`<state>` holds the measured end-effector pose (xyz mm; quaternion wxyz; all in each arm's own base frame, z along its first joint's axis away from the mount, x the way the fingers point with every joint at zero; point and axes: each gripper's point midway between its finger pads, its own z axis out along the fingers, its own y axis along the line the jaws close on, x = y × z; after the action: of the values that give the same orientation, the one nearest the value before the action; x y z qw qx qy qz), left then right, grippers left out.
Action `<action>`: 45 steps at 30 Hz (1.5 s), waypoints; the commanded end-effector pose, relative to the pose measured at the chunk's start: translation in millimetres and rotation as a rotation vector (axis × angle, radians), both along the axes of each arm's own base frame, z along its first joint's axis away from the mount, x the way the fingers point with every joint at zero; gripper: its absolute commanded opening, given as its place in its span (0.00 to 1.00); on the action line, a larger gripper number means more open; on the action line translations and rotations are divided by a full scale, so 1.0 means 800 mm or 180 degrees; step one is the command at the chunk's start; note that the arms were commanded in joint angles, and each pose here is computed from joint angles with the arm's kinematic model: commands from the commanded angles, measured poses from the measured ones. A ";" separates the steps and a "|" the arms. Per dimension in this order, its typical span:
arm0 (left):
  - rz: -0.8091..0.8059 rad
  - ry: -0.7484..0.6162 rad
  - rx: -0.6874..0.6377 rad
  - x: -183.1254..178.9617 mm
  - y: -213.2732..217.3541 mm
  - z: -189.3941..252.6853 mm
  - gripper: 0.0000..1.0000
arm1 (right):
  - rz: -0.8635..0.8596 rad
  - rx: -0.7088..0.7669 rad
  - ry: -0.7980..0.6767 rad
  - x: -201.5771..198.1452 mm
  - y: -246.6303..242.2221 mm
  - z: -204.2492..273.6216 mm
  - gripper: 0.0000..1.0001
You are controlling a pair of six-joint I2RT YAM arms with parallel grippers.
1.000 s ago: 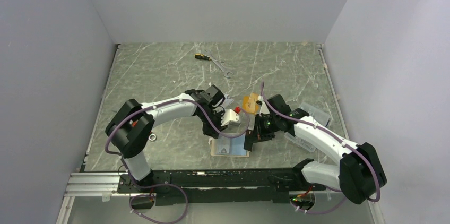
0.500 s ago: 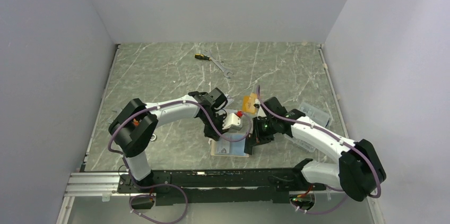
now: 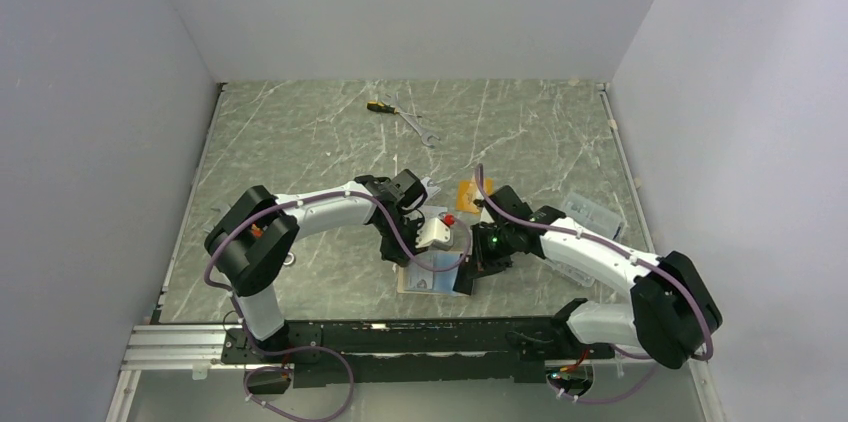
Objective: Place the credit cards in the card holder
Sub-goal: Insert the credit card into the card holder.
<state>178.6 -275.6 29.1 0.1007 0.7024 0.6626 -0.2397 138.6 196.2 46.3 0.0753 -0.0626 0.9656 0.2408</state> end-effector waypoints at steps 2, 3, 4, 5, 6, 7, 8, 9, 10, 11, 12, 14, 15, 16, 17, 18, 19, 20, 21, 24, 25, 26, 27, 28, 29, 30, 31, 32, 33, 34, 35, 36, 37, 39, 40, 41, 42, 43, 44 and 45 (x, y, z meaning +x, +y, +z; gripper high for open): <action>-0.0118 -0.0060 -0.0066 0.001 -0.004 0.010 0.12 | -0.0017 0.0165 -0.0004 0.009 0.019 -0.006 0.00; -0.0113 -0.0052 -0.0084 0.002 -0.006 0.014 0.12 | -0.0004 0.0219 0.0016 0.008 0.023 -0.006 0.00; -0.0114 -0.0038 -0.0108 0.002 -0.009 0.020 0.12 | 0.0009 0.0262 0.0019 0.008 0.026 -0.006 0.00; -0.0121 -0.0014 -0.0134 0.001 -0.012 0.026 0.12 | 0.0012 0.0291 0.0031 0.009 0.028 -0.006 0.00; -0.0122 0.0008 -0.0175 0.001 -0.016 0.033 0.12 | 0.0012 0.0314 0.0037 0.009 0.029 -0.007 0.00; -0.0128 0.0020 -0.0220 0.001 -0.021 0.041 0.12 | 0.0017 0.0344 0.0042 0.009 0.031 -0.007 0.00; -0.0122 0.0042 -0.0270 0.002 -0.026 0.049 0.13 | 0.0012 0.0380 0.0052 0.009 0.032 -0.007 0.00; -0.0111 0.0060 -0.0325 0.003 -0.032 0.057 0.14 | -0.0003 0.0421 0.0056 0.010 0.033 -0.007 0.00; -0.0104 0.0092 -0.0382 0.003 -0.038 0.064 0.15 | -0.0003 0.0474 0.0063 0.010 0.034 -0.006 0.00; -0.0083 0.0130 -0.0442 0.003 -0.044 0.070 0.16 | -0.0012 0.0506 0.0062 0.010 0.034 -0.005 0.00; -0.0084 0.0178 -0.0510 0.001 -0.050 0.075 0.17 | -0.0016 0.0536 0.0060 0.011 0.034 -0.003 0.00; -0.0063 0.0248 -0.0612 -0.001 -0.061 0.081 0.17 | -0.0037 0.0617 0.0049 0.012 0.034 0.001 0.00; -0.0040 0.0260 -0.0658 -0.001 -0.066 0.081 0.18 | -0.0047 0.0670 0.0044 0.012 0.034 0.002 0.00; -0.0024 0.0268 -0.0687 -0.001 -0.071 0.079 0.19 | -0.0054 0.0716 0.0050 0.012 0.034 0.004 0.00; -0.0035 0.0277 -0.0707 -0.003 -0.074 0.076 0.19 | -0.0062 0.0765 0.0056 0.013 0.033 0.005 0.00; -0.0042 0.0269 -0.0716 -0.003 -0.077 0.073 0.19 | -0.0080 0.0818 0.0057 0.014 0.032 0.006 0.00; -0.0059 0.0250 -0.0721 -0.004 -0.080 0.071 0.19 | -0.0093 0.0875 0.0057 0.016 0.032 0.008 0.00; -0.0079 0.0234 -0.0716 -0.004 -0.083 0.067 0.19 | -0.0102 0.0940 0.0044 0.016 0.033 0.012 0.00; -0.0094 0.0202 -0.0704 -0.004 -0.085 0.063 0.19 | -0.0113 0.1004 0.0025 0.019 0.033 0.016 0.00; -0.0142 0.0145 -0.0650 -0.004 -0.087 0.052 0.19 | -0.0135 0.1222 -0.0045 0.025 0.033 0.032 0.00; -0.0152 0.0145 -0.0653 -0.004 -0.088 0.051 0.19 | -0.0119 0.1291 -0.0052 0.026 0.034 0.036 0.00; -0.0159 0.0146 -0.0660 -0.004 -0.089 0.051 0.19 | -0.0128 0.1335 -0.0056 0.027 0.033 0.038 0.00; -0.0163 0.0140 -0.0659 -0.004 -0.089 0.051 0.19 | -0.0133 0.1368 -0.0051 0.027 0.033 0.039 0.00; -0.0179 0.0144 -0.0660 -0.005 -0.090 0.050 0.19 | -0.0130 0.1382 -0.0039 0.026 0.032 0.038 0.00; -0.0189 0.0145 -0.0657 -0.006 -0.090 0.050 0.19 | -0.0133 0.1379 -0.0021 0.026 0.032 0.036 0.00; -0.0201 0.0142 -0.0649 -0.008 -0.091 0.048 0.19 | -0.0137 0.1374 -0.0010 0.026 0.031 0.035 0.00; -0.0211 0.0133 -0.0636 -0.009 -0.091 0.045 0.19 | -0.0139 0.1363 -0.0009 0.026 0.031 0.034 0.00; -0.0212 0.0121 -0.0629 -0.010 -0.091 0.043 0.19 | -0.0148 0.1334 -0.0018 0.027 0.029 0.033 0.00; -0.0216 0.0122 -0.0633 -0.011 -0.093 0.042 0.19 | -0.0170 0.1290 -0.0038 0.029 0.027 0.032 0.00; -0.0217 0.0126 -0.0643 -0.012 -0.094 0.042 0.19 | -0.0204 0.1218 -0.0055 0.030 0.023 0.030 0.00; -0.0215 0.0122 -0.0660 -0.011 -0.097 0.042 0.19 | -0.0236 0.1116 -0.0067 0.031 0.018 0.028 0.00; -0.0223 0.0118 -0.0673 -0.012 -0.099 0.042 0.19 | -0.0288 0.0949 -0.0029 0.029 0.009 0.023 0.00; -0.0229 0.0113 -0.0677 -0.011 -0.100 0.041 0.19 | -0.0334 0.0821 -0.0067 0.031 0.001 0.022 0.00; -0.0254 0.0099 -0.0629 -0.013 -0.097 0.033 0.18 | -0.0435 0.0612 -0.0151 0.035 -0.012 0.024 0.00; -0.0272 0.0080 -0.0615 -0.013 -0.096 0.030 0.18 | -0.0481 0.0502 -0.0174 0.034 -0.020 0.024 0.00; -0.0285 0.0077 -0.0590 -0.014 -0.093 0.027 0.18 | -0.0520 0.0392 -0.0185 0.033 -0.027 0.023 0.00; -0.0292 0.0083 -0.0568 -0.015 -0.090 0.025 0.18 | -0.0557 0.0291 -0.0190 0.032 -0.034 0.022 0.00; -0.0309 0.0087 -0.0549 -0.017 -0.088 0.024 0.17 | -0.0591 0.0236 -0.0193 0.031 -0.038 0.022 0.00; -0.0322 0.0094 -0.0528 -0.018 -0.085 0.023 0.17 | -0.0600 0.0234 -0.0202 0.030 -0.038 0.023 0.00; -0.0323 0.0094 -0.0515 -0.019 -0.083 0.023 0.17 | -0.0614 0.0224 -0.0211 0.030 -0.038 0.023 0.00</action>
<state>166.9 -345.1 53.3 0.1410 0.7097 0.6163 -0.3107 159.5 182.0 61.2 0.1133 0.0140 0.9421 0.3152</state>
